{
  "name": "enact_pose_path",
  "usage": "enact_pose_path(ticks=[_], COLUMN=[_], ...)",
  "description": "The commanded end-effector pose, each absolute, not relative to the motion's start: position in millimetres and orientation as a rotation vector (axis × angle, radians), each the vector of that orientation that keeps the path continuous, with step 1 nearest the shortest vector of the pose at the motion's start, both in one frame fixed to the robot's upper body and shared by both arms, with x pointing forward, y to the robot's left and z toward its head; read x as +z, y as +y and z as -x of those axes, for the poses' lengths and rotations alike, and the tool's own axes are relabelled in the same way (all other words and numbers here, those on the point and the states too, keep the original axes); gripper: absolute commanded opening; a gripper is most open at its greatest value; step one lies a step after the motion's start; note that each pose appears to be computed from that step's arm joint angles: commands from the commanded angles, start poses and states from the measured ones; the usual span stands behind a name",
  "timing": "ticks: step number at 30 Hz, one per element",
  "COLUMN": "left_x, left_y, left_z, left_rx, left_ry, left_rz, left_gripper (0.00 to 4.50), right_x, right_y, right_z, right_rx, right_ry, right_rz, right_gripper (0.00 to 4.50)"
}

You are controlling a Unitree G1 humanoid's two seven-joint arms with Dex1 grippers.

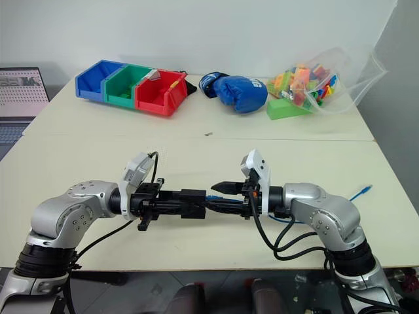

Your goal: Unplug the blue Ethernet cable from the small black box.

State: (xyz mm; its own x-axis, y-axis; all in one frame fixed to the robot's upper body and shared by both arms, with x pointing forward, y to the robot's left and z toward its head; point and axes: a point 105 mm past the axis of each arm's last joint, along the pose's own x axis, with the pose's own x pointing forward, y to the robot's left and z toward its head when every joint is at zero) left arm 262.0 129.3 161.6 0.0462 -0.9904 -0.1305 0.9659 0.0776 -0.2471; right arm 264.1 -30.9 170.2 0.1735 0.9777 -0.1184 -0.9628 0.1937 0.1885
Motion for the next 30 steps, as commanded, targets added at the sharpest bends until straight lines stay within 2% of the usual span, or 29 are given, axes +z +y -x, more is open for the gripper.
enact_pose_path(ticks=[1,20,23,30], left_x=[170.1,167.3,166.6,165.2], left_y=[130.8,131.9,130.7,128.7], left_z=[-258.9,-257.4,-257.3,-256.7], left_rx=[-1.499,-1.501,-1.500,-1.501], left_ry=[0.256,0.260,0.258,0.255], left_rz=[0.060,0.059,0.059,0.056], left_gripper=[0.79,0.79,0.79,0.79], right_x=[179.6,178.0,177.6,177.5], right_y=[-32.6,-32.8,-31.9,-30.8], right_z=[-261.6,-256.9,-256.1,-256.7], right_rx=[1.418,1.450,1.457,1.460], right_ry=[0.205,0.234,0.239,0.243], right_rz=[-0.083,-0.071,-0.061,-0.043], right_gripper=[2.63,2.63,2.22,0.66])
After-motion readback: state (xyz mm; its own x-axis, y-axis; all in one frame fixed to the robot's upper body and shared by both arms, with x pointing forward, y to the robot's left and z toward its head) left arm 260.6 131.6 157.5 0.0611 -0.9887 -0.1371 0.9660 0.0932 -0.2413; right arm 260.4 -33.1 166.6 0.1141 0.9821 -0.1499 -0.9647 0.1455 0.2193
